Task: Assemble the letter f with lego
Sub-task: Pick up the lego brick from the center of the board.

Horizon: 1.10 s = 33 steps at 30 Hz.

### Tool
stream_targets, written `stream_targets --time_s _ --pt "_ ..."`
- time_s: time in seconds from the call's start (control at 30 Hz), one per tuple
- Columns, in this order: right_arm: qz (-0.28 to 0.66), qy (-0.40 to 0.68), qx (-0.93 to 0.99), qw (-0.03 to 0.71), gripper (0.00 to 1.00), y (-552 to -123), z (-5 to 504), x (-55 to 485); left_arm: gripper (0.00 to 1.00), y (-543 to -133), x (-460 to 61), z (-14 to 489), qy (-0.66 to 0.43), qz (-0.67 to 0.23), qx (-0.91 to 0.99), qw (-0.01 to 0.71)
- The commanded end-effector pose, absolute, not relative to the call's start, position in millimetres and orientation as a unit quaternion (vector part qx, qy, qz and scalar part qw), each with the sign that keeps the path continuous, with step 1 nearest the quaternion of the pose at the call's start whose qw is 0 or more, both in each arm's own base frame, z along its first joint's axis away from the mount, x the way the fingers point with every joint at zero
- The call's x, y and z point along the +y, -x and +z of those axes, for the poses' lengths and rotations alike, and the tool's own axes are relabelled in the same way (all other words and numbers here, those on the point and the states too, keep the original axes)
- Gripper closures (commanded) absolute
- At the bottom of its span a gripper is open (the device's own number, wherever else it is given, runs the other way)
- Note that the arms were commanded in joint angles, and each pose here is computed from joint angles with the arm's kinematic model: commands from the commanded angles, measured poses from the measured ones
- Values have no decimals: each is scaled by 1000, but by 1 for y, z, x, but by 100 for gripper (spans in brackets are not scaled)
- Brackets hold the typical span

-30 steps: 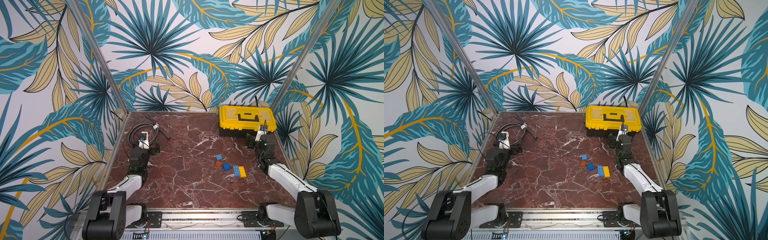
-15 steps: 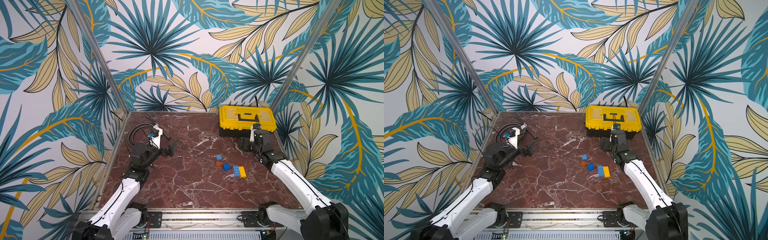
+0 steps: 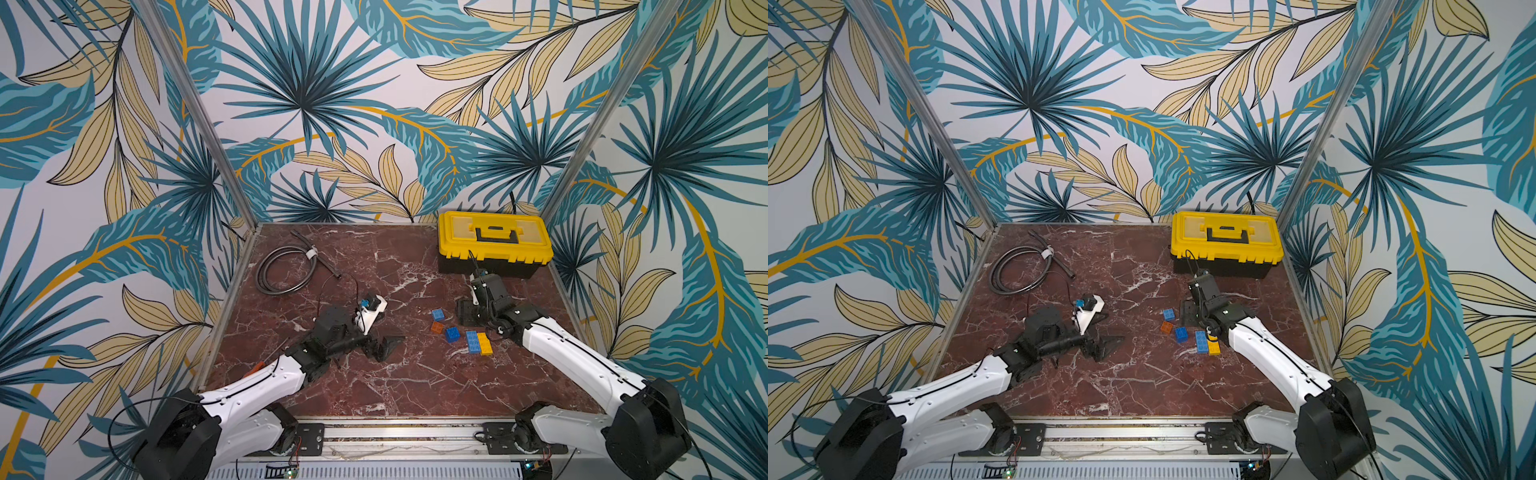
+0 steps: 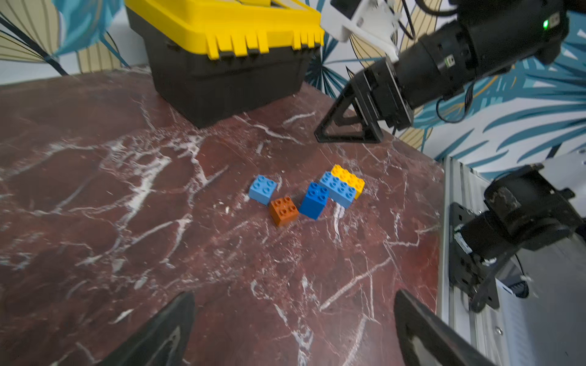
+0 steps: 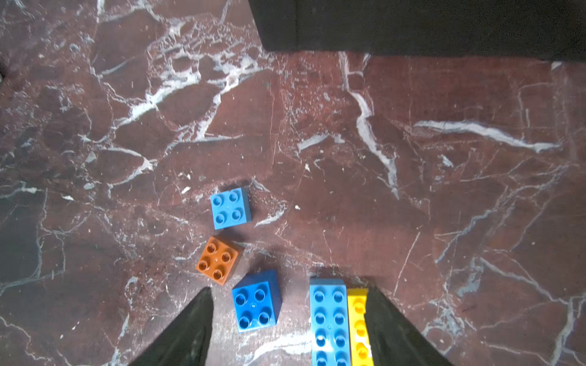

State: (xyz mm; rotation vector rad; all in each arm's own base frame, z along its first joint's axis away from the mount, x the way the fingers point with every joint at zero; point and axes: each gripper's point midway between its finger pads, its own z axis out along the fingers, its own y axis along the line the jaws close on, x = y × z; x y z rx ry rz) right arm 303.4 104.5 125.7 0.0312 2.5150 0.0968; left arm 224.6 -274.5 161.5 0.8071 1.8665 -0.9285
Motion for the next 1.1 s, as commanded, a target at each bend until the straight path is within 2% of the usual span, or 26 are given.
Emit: stream_targets --time_s 0.0,0.33,0.6,0.83,1.07 --pt "18 -13 965 262 27 -285 104 102 1 -213 -281 155 -349 -354 745 445" --pt "15 13 975 220 34 -283 75 117 0 -209 -268 135 -325 -326 768 445" --pt "27 33 980 196 40 -280 58 132 1 -206 -260 106 -303 -314 799 415" --pt "31 46 981 185 44 -276 48 139 1 -193 -269 113 -340 -333 775 416" --pt "19 54 983 174 48 -274 41 141 1 -194 -269 129 -350 -325 755 450"
